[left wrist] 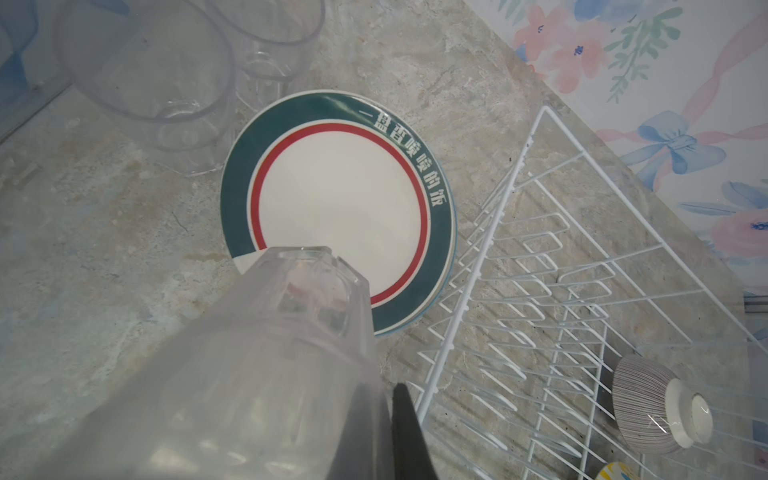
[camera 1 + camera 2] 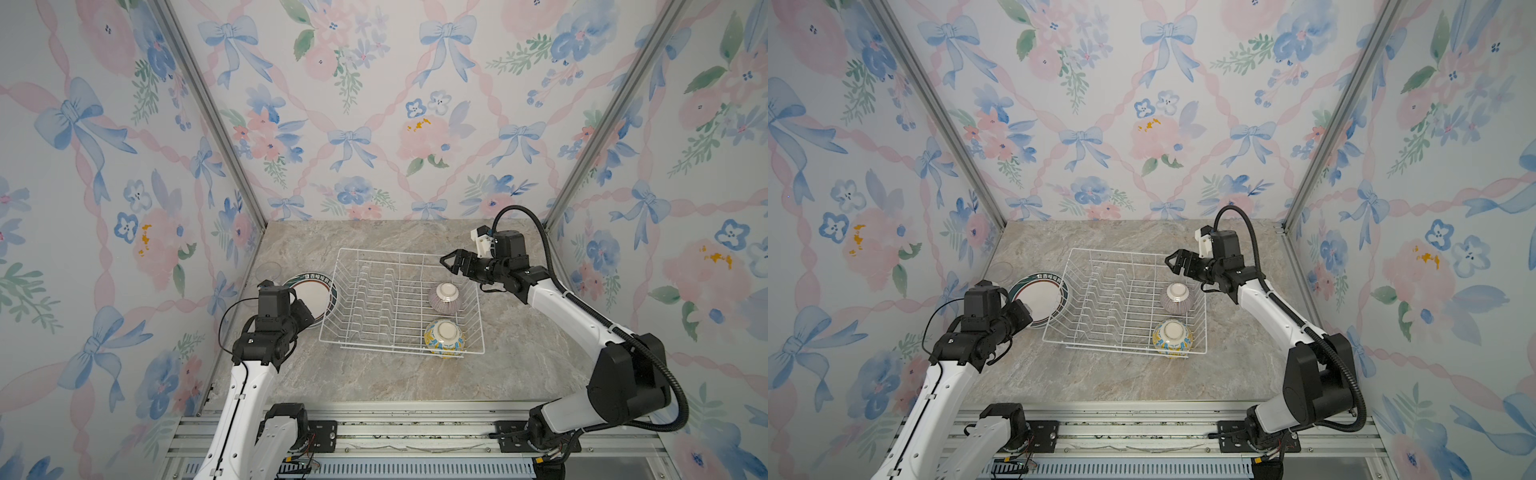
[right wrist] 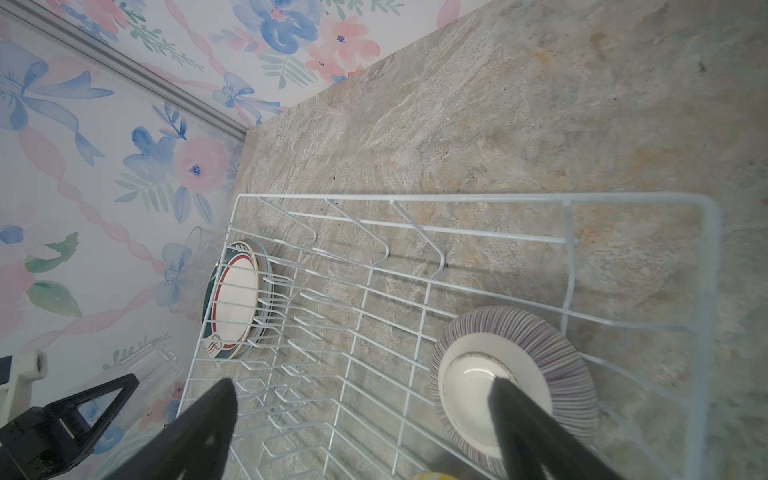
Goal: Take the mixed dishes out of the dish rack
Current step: 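Carry the clear cup with the left gripper toward the plates while the right withdraws, then lower the clear cup beside the other cups and open the left gripper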
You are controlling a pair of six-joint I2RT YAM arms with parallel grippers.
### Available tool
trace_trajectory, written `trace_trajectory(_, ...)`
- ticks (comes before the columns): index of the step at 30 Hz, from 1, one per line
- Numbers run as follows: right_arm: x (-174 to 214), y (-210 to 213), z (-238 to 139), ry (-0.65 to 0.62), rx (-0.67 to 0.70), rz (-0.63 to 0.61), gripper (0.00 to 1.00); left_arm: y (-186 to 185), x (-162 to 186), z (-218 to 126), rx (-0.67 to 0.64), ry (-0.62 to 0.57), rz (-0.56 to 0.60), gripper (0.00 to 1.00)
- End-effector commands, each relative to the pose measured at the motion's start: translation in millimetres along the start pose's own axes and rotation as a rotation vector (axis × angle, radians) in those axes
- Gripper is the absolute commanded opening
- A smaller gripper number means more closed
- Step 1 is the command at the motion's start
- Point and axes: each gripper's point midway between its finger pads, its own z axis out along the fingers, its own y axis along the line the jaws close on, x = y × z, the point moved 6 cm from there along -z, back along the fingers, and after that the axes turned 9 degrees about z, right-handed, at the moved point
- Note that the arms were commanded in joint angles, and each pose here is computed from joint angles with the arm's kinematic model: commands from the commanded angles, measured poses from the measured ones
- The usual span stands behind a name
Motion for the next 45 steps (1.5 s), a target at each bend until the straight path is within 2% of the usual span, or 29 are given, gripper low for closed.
trace_trajectory(1, 1.1, -6.5, 0.9, 0.006, -0.021, 0.024, 0.96, 14.8, 0.0, 4.2, -0.058, 0.01, -0.008, 0.0)
trace_trajectory(10, 3.4, -10.7, -2.7, 0.003, -0.022, 0.032, 0.96, 47.9, 3.9, 19.7, -0.134, 0.074, -0.051, 0.0)
trace_trajectory(22, 2.2, -14.8, -6.3, -0.002, -0.022, 0.047, 0.97, 77.1, -4.3, 36.8, -0.173, 0.126, -0.134, 0.0)
trace_trajectory(23, 1.5, -15.3, -7.1, -0.005, -0.022, 0.05, 0.97, 77.5, -14.5, 35.7, -0.175, 0.111, -0.135, 0.0)
trace_trajectory(34, -0.8, -21.2, -6.9, -0.006, -0.022, 0.071, 0.97, 92.5, -37.9, 50.2, -0.238, 0.145, -0.108, 0.0)
trace_trajectory(45, -2.8, -26.7, -5.6, -0.006, -0.016, 0.088, 0.97, 99.5, -34.2, 67.9, -0.237, 0.225, -0.087, 0.02)
